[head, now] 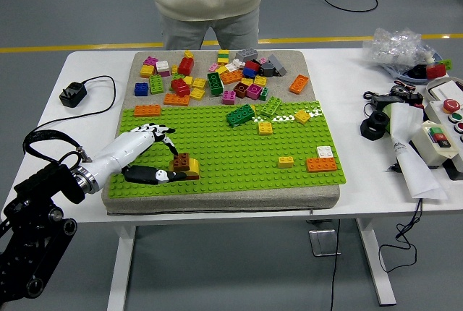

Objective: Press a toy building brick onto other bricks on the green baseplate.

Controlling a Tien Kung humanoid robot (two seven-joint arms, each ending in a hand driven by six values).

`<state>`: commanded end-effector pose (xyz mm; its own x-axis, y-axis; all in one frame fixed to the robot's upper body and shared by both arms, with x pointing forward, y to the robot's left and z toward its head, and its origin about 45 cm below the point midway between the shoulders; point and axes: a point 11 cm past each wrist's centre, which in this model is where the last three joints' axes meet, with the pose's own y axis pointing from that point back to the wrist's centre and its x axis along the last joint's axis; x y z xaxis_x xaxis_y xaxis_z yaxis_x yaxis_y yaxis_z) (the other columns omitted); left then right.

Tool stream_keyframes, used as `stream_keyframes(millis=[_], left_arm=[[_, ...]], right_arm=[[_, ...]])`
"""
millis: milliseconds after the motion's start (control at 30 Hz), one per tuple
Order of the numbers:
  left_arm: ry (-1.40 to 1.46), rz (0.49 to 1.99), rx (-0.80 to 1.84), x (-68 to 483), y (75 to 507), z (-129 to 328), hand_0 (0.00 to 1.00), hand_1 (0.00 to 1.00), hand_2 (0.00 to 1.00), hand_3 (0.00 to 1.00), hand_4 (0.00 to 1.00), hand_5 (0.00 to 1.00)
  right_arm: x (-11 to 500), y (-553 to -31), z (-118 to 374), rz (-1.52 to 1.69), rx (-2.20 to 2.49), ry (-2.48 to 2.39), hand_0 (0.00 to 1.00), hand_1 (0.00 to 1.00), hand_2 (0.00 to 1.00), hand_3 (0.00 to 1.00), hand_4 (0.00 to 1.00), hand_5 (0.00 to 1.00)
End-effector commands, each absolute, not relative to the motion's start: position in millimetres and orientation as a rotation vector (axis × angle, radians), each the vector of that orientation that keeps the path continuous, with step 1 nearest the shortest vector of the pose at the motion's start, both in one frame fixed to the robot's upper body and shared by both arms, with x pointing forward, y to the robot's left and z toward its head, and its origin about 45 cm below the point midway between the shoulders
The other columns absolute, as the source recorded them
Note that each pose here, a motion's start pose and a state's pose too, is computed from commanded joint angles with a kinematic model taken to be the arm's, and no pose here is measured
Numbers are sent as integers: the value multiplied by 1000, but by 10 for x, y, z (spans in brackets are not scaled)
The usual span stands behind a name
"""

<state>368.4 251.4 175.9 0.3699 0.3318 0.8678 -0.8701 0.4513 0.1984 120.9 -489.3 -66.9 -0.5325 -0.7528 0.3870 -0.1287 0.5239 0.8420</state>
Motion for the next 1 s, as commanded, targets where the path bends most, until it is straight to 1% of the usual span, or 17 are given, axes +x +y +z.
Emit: stream_keyframes(millis=[1000], left_arm=[[-843,858,750,3666,2459,1634,998,998,964,584,985,719]], right_arm=[[1200,-4887,-674,-1009,717,-1972,801,727,751,739,998,666]])
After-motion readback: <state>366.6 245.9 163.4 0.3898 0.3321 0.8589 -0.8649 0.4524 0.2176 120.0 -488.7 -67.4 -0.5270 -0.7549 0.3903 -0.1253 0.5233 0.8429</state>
